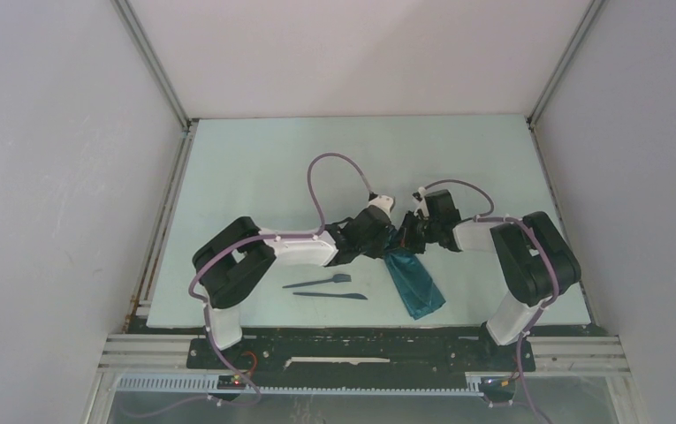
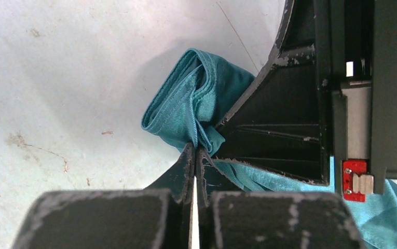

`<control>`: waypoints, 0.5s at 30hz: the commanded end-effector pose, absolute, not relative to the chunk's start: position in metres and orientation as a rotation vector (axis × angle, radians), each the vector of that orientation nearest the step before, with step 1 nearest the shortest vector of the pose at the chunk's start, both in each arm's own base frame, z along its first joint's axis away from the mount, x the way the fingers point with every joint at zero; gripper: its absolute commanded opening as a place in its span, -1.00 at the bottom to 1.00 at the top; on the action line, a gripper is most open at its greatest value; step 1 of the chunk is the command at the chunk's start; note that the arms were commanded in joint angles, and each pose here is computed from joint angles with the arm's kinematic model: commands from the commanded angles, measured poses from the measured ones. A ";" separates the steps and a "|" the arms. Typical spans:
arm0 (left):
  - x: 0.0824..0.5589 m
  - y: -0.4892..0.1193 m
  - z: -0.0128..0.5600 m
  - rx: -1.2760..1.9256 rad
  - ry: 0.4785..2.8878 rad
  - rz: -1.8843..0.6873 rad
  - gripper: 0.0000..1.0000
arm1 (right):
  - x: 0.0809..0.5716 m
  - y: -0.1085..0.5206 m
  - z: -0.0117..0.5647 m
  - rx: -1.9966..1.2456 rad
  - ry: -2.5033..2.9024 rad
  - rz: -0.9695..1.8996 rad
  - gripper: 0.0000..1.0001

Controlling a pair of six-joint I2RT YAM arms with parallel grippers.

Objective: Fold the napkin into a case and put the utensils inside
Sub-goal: Stuff the top corner of the smaller-rectangle-folded napkin into the folded napkin.

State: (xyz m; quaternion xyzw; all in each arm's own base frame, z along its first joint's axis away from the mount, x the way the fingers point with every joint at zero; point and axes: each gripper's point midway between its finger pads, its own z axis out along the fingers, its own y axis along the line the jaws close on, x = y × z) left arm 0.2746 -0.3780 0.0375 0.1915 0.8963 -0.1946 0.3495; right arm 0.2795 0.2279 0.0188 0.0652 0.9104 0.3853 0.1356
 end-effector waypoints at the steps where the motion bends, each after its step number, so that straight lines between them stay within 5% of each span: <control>1: 0.271 -0.396 0.076 0.455 2.238 -0.664 -1.00 | 0.306 0.234 0.027 0.218 2.455 1.146 -1.00; 10: 0.278 -0.384 0.072 0.375 2.251 -0.649 -1.00 | 0.307 0.240 0.022 0.283 2.342 1.239 -0.99; 15: 0.283 -0.377 0.070 0.336 2.261 -0.644 -1.00 | 0.290 0.231 0.011 0.236 2.444 1.232 -0.56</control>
